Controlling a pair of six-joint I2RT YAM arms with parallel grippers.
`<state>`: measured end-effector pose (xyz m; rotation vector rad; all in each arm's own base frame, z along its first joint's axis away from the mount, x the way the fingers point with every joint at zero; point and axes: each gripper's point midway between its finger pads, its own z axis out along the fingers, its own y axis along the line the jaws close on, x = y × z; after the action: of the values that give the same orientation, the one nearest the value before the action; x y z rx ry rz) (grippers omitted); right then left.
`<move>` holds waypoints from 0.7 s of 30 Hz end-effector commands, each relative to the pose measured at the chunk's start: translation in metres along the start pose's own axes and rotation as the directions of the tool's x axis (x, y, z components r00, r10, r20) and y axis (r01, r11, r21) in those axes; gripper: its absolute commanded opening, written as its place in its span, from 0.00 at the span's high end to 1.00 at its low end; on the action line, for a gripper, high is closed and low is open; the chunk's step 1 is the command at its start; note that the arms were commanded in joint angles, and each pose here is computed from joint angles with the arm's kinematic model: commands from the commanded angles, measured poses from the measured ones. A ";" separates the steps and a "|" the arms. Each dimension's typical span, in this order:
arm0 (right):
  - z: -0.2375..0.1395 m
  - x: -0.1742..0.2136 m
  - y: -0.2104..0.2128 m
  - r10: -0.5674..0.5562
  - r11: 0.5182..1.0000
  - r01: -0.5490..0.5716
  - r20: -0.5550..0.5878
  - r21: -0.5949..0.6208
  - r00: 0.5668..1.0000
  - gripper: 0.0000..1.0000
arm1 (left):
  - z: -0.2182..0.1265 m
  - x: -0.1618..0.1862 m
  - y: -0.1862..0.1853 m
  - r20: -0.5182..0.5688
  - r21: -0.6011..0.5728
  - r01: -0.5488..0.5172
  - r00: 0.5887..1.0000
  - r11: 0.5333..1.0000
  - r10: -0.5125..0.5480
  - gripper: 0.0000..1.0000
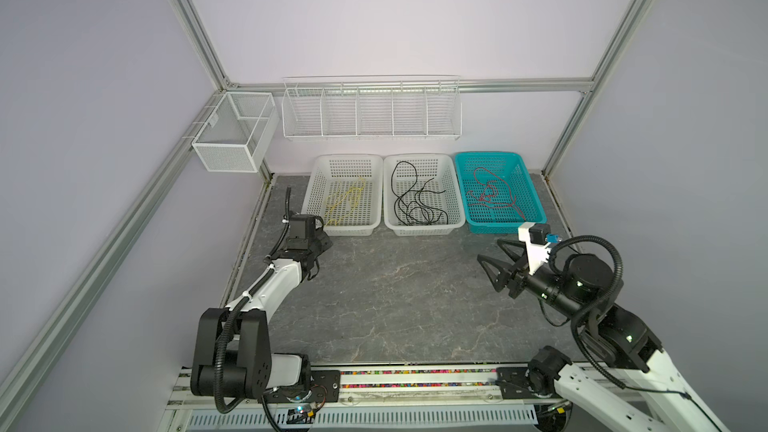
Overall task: Untangle the cables
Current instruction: 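Grasp the yellow wire hanging over the basket rim with the left gripper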
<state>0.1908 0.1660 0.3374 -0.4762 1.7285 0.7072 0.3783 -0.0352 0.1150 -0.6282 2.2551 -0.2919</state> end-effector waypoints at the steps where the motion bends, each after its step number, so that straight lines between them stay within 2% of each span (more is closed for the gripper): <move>1: 0.001 0.000 0.005 -0.013 0.999 0.014 0.017 -0.029 1.000 0.23 | -0.001 -0.010 -0.003 0.015 -0.007 -0.019 1.000 1.000 0.019 0.79; 14: -0.003 -0.003 0.002 -0.013 1.000 0.013 0.032 -0.010 0.999 0.22 | -0.005 -0.010 -0.012 -0.018 0.020 -0.021 1.000 1.000 0.021 0.99; 21: -0.002 -0.005 0.000 -0.014 1.000 0.014 0.039 -0.001 0.999 0.22 | -0.017 -0.013 -0.027 -0.070 0.065 -0.013 0.997 0.998 0.017 1.00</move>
<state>0.1887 0.1640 0.3402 -0.4720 1.7153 0.7088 0.3826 -0.0455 0.1303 -0.5929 2.2961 -0.3400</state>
